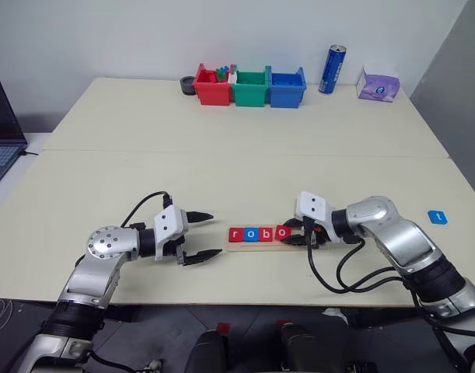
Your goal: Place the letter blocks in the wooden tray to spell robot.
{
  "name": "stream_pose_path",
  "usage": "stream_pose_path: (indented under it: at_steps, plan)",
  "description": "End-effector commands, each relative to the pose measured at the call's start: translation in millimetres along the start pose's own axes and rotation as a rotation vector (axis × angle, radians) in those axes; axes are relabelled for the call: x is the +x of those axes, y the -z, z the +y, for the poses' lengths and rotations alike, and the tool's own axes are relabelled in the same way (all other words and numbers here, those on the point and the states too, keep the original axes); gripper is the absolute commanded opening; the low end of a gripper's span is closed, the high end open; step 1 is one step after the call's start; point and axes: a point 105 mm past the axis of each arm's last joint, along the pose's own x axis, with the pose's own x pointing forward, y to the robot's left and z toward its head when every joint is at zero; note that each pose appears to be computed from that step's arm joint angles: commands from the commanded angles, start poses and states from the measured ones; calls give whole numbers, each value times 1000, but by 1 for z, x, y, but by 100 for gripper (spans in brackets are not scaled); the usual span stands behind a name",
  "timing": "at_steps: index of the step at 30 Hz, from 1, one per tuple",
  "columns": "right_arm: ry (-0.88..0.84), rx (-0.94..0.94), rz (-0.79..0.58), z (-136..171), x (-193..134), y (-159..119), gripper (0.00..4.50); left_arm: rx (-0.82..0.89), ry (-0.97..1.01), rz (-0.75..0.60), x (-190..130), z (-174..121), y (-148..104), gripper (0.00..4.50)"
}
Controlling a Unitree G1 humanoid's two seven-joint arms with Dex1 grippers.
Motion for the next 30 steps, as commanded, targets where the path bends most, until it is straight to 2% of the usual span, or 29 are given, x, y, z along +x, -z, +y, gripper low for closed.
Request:
stream_pose_path:
  at_steps: [1, 3, 8, 12, 21, 24, 30]
  plan:
    - [8, -54, -15, -4, -4, -10, 145, 45, -28, -18, -6, 5, -9, 450]
    - [9, -59, -13, -5, -4, -9, 145, 45, -29, -18, -5, 5, -10, 450]
    - [24, -70, -21, -9, -3, -11, 325, 45, -31, -19, -5, 5, -10, 450]
    - [50, -87, -36, -13, -6, -16, 448, 46, -30, -18, -5, 5, -10, 450]
    - [126, -56, -121, 5, -33, -31, 448, 43, -36, -14, -9, 2, -7, 450]
    - [144, -7, -145, 22, -33, -29, 392, 41, -35, -13, -9, 2, -6, 450]
    - [162, 45, -123, 45, -21, -17, 177, 44, -23, -15, -7, 4, -5, 450]
